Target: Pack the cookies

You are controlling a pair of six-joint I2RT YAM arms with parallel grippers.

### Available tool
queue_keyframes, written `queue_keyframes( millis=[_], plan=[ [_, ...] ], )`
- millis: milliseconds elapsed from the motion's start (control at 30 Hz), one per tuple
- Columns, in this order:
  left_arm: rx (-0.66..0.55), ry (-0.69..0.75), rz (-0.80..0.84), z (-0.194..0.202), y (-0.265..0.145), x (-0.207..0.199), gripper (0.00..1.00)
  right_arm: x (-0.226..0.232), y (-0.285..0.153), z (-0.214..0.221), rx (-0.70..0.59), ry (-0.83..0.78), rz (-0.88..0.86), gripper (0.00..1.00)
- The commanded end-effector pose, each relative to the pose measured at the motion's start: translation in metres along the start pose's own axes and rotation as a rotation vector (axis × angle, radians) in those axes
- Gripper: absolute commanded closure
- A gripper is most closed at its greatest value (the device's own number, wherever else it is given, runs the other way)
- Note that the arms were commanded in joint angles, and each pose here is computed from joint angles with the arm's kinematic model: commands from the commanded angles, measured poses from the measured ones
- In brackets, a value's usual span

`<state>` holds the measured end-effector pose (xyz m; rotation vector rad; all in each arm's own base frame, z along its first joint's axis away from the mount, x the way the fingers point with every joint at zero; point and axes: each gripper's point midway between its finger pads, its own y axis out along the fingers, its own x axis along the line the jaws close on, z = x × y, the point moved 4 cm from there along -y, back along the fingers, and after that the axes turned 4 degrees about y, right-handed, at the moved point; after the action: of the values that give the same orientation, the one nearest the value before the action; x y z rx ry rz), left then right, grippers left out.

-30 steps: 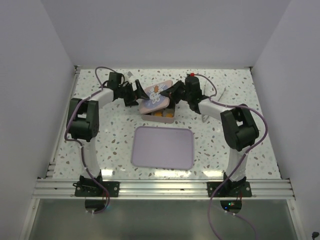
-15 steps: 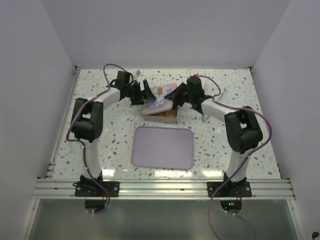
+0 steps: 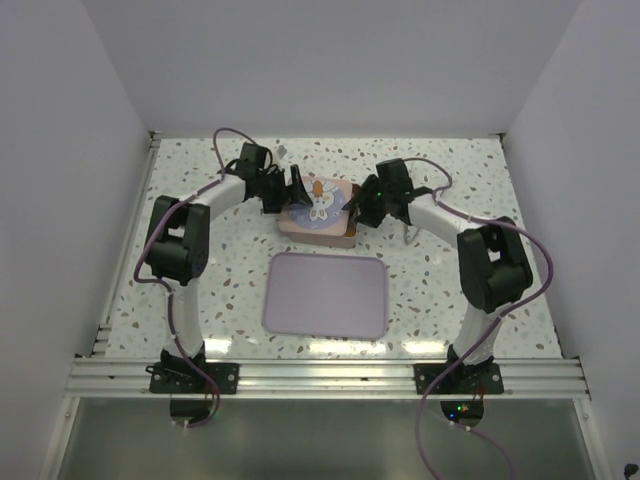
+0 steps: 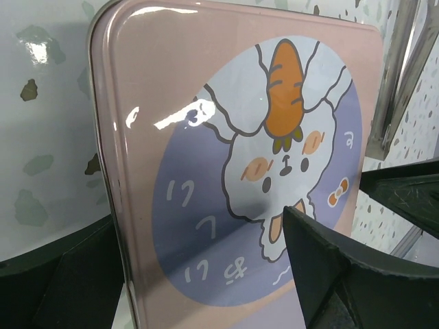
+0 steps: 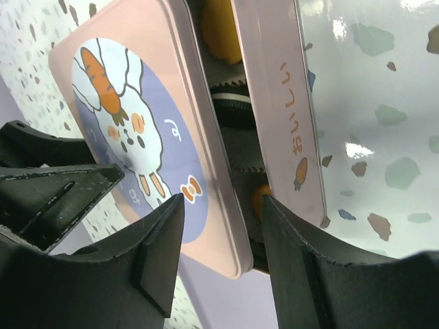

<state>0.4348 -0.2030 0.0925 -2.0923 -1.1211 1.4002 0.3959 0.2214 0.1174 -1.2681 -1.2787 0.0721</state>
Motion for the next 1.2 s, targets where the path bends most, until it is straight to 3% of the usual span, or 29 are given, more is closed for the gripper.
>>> queue_keyframes(
  millis=[0,300,467,667,1167],
  plan=[
    [-0.027,0.052,0.005,-0.012,0.000,-0.009,0.09,0.014,-0.027,-0.017,-0.066,-0.050,0.015,0.48],
    [-0.028,0.056,-0.002,-0.016,0.000,-0.013,0.09,0.012,-0.065,-0.041,-0.148,-0.124,0.047,0.47],
    [-0.028,0.045,0.003,-0.017,0.002,-0.014,0.09,-0.031,-0.071,-0.052,-0.157,-0.055,0.193,0.58],
    [-0.023,0.034,0.006,-0.017,0.005,-0.014,0.10,-0.065,-0.048,-0.047,-0.081,-0.026,0.299,0.72],
    [-0.019,0.004,-0.004,-0.026,0.011,-0.019,0.10,-0.044,0.023,-0.012,0.074,-0.007,0.196,0.70]
  ],
)
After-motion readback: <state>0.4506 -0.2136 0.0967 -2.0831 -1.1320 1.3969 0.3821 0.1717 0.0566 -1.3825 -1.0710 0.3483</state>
